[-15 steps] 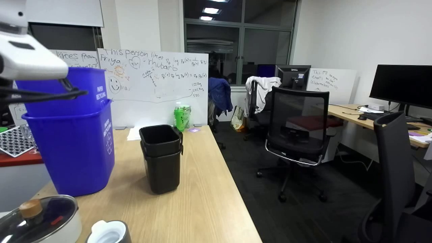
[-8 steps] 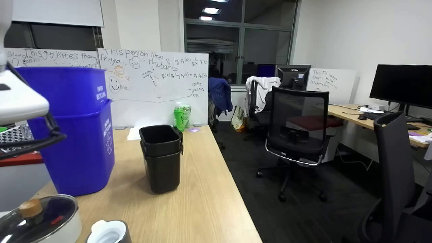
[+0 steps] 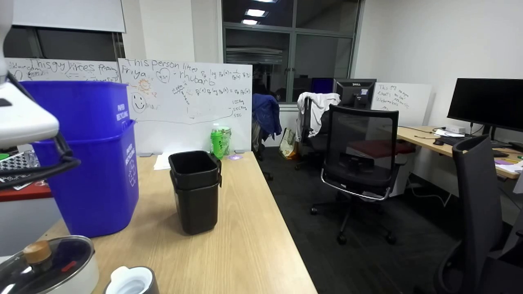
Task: Remove the white object from the grey vessel
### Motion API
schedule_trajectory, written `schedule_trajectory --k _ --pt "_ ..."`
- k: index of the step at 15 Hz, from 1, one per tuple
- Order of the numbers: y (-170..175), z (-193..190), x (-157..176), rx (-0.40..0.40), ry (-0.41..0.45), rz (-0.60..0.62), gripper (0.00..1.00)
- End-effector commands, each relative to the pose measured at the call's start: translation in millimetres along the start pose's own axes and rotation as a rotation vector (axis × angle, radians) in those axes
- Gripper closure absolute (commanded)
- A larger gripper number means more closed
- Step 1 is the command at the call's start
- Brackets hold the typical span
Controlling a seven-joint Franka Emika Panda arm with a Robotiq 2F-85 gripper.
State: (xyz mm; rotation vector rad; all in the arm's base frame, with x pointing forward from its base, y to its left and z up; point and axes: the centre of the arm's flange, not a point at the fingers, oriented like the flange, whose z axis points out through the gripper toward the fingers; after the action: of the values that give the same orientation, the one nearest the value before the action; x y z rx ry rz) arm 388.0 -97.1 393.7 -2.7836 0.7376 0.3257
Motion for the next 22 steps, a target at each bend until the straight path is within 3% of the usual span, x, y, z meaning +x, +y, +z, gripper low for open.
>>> schedule_trajectory --k 1,3,7,12,22 --pt "0.0 0.0 0.0 0.0 0.0 0.0 0.0" --pt "3.0 8.0 3.7 -0.066 0.101 0.002 0.0" --pt "6.7 27.7 12.6 -0.152 0.222 0.017 0.0" --pt "0.2 67.7 16.7 -0.111 0.293 0.062 0.0" --pt "-0.8 63.7 14.0 -0.122 0.275 0.044 0.0"
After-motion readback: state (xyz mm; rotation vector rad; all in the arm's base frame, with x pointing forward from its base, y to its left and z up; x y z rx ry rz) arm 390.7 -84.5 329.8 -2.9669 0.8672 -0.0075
